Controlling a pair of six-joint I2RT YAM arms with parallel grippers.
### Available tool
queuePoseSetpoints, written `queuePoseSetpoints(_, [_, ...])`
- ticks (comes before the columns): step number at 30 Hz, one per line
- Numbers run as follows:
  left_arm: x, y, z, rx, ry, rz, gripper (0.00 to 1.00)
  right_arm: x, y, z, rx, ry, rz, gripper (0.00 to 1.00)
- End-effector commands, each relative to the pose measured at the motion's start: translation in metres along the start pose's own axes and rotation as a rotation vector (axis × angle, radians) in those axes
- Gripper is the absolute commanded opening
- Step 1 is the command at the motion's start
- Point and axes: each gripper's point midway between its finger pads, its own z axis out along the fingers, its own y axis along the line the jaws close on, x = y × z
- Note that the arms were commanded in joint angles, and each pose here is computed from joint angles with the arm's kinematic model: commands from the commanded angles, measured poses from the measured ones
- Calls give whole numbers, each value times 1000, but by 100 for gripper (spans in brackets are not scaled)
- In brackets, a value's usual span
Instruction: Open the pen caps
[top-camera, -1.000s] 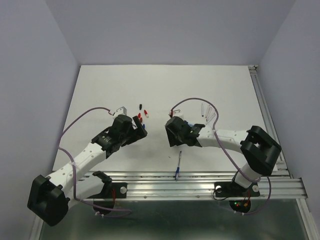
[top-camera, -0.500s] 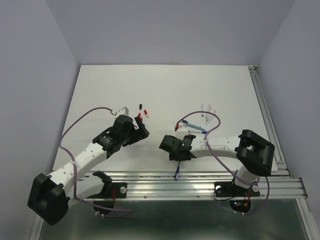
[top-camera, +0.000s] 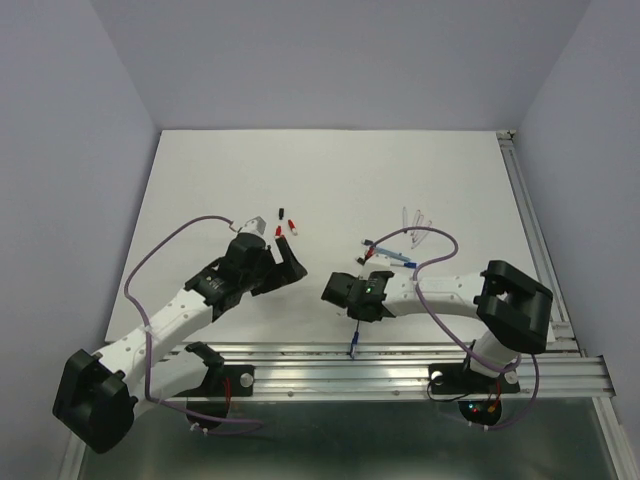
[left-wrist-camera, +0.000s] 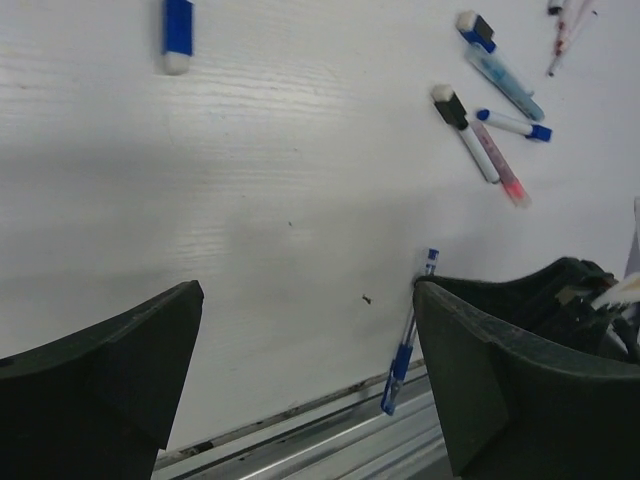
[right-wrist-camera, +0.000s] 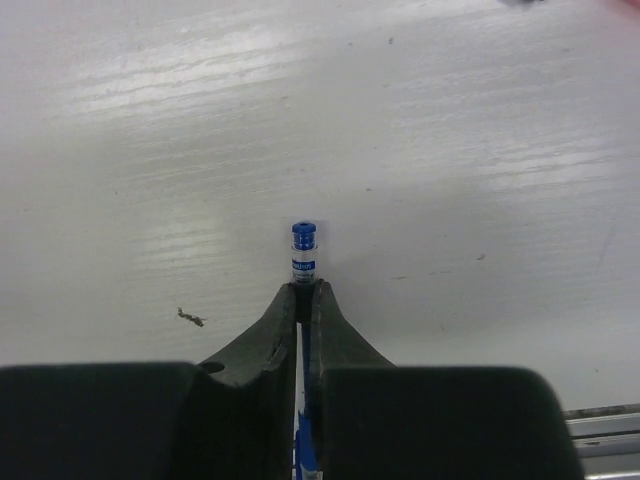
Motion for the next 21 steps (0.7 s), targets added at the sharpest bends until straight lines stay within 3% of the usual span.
queuePoseSetpoints(1, [22,-55,-13,322,94,75,98,-37,-25,-12,61,-177,86,1])
queuePoseSetpoints(9, [83,-119,-41,668,196,307,98,-100,-4,-47,-127,-258,192,1])
queuePoseSetpoints(21, [100,-143,-34,726,238,421,95,-124,40,-86,-428,-223,227,1])
